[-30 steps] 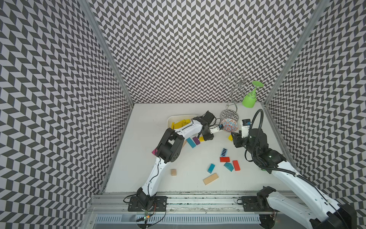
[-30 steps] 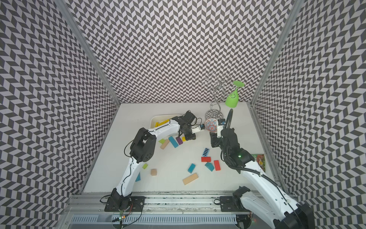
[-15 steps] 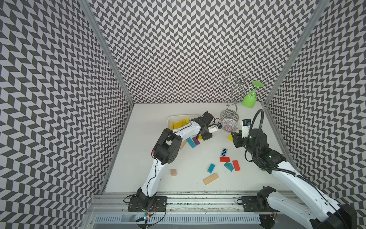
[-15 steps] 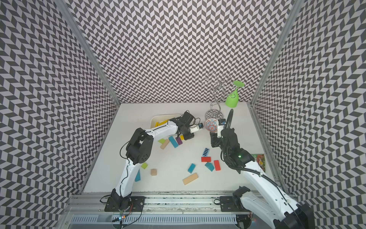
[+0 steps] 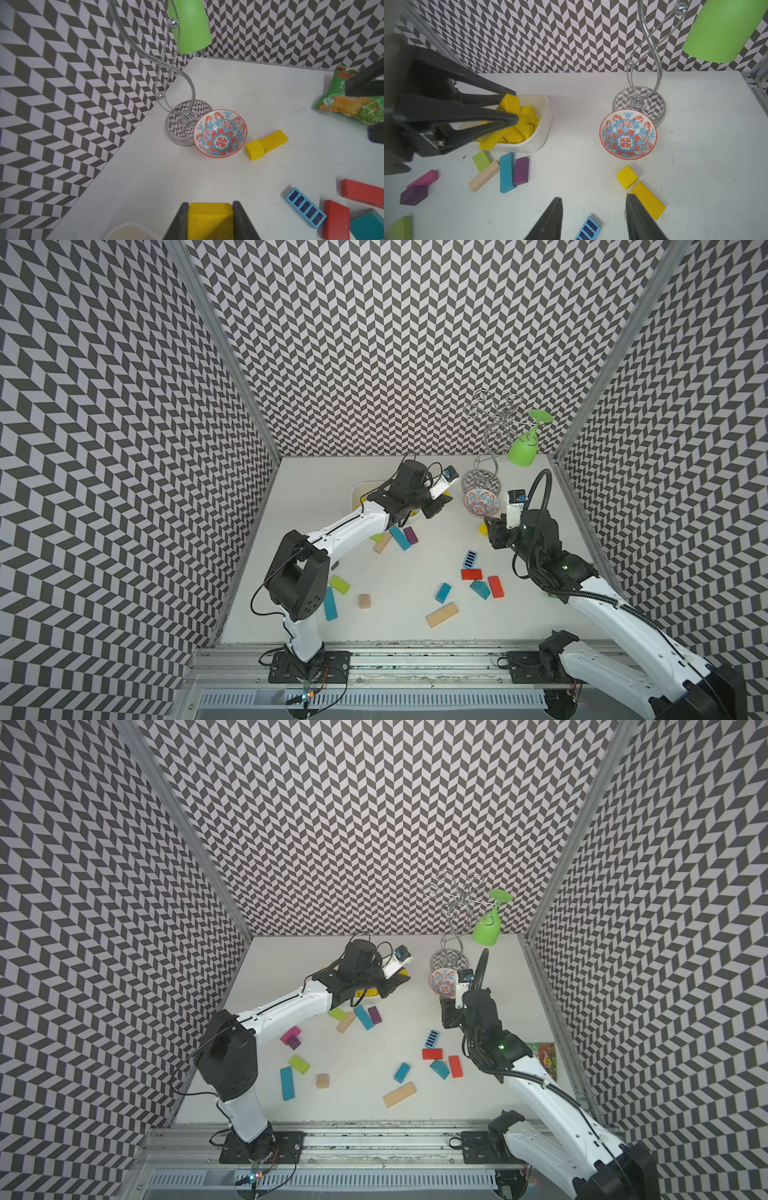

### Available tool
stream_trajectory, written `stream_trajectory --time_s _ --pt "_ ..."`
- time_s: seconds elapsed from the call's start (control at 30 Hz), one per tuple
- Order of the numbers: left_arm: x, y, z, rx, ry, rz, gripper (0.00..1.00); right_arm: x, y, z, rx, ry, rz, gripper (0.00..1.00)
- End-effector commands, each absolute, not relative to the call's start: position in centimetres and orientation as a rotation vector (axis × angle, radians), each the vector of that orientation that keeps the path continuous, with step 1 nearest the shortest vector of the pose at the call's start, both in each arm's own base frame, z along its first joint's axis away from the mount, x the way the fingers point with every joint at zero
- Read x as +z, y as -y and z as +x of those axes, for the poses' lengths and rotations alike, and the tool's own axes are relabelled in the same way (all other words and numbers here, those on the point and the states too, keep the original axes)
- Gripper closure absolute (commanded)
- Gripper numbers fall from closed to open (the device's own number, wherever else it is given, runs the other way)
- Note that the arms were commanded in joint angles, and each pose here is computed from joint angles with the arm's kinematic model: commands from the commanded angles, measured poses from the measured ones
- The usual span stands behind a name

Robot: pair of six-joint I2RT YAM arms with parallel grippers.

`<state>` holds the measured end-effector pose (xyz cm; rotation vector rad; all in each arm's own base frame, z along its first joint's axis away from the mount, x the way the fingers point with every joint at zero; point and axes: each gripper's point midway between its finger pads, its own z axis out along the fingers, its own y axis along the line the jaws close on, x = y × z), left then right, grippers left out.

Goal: Pick out the yellow building blocks
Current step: Place the building block in the storage box.

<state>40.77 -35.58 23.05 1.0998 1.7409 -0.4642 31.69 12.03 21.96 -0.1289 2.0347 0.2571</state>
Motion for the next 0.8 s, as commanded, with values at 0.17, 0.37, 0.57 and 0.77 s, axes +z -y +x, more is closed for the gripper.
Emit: stream_trajectory --time_s 0.17,0.37,0.57,0.77 --pt "25.9 23.1 48.1 -0.484 -1.855 0.4 1.0 22.9 -12.5 32.4 0.304 -1.985 -0.107 0.5" --pt "23.0 16.5 50.1 -0.355 -1.927 0.026 1.0 22.8 -12.7 32.4 0.313 -1.986 -0.107 0.5" --pt "19.0 13.2 51.3 -0.318 -2.021 -0.174 1.0 22.7 -12.7 32.5 0.308 -1.989 -0.111 0.5" --pt "15.8 12.0 51.9 -0.268 -2.098 -0.226 1.0 22.7 -12.7 32.7 0.307 -1.99 -0.113 0.5"
